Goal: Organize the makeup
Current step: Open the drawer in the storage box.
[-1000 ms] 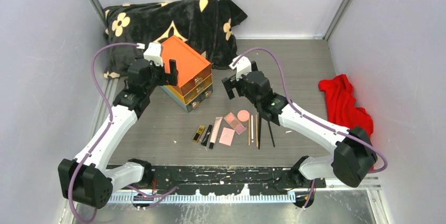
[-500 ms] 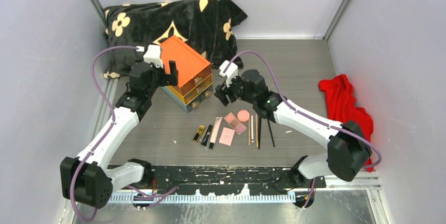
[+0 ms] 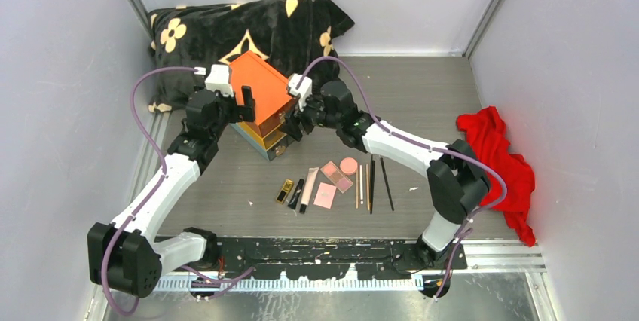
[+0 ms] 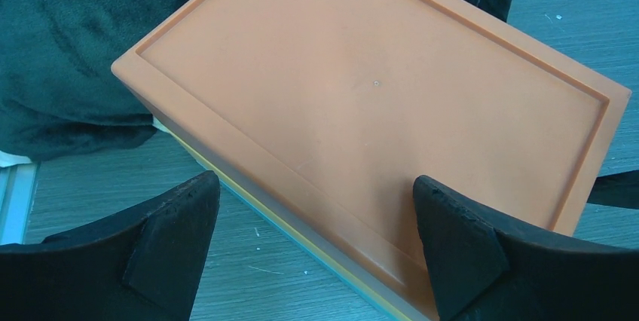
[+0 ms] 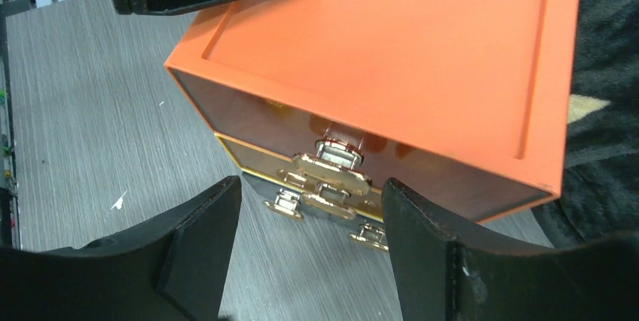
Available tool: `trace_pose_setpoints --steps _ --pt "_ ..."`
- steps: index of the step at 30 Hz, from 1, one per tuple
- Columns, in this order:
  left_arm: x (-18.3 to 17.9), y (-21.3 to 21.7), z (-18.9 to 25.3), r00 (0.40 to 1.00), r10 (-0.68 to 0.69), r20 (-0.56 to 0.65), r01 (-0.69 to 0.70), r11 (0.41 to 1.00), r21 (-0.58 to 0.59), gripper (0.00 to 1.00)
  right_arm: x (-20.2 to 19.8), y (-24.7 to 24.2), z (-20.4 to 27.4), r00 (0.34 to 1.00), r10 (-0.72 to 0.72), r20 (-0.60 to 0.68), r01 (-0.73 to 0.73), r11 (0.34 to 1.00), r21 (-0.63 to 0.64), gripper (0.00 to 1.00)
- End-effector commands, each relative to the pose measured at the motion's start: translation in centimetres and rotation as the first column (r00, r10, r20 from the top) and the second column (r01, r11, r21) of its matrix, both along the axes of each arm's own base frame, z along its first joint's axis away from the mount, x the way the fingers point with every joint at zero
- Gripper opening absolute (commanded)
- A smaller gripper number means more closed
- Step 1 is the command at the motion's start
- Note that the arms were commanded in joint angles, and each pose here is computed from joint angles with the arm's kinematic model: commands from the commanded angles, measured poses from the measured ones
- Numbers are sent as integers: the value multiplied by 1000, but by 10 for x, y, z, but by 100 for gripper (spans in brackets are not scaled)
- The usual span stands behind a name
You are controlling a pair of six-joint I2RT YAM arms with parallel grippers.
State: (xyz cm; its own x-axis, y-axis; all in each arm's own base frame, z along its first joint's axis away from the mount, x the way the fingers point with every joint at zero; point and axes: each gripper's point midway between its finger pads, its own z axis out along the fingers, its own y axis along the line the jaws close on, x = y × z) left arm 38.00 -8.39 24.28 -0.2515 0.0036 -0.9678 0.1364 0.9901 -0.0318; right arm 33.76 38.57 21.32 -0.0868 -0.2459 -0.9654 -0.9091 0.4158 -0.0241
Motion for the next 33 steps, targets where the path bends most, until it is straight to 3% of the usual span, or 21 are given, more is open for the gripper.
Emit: trace_pose_setpoints --steps 1,14,33 --pt "3 0 -2 1000 12 1 -12 1000 -10 99 8 20 39 998 24 50 -30 994 109 73" --pt "5 -3 -14 1000 6 -24 -7 1000 -30 97 26 22 45 995 -103 8 99 972 213 65" --pt "6 -5 -26 999 -2 -47 1 1000 -27 96 26 9 41 911 -398 105 360 895 264 66"
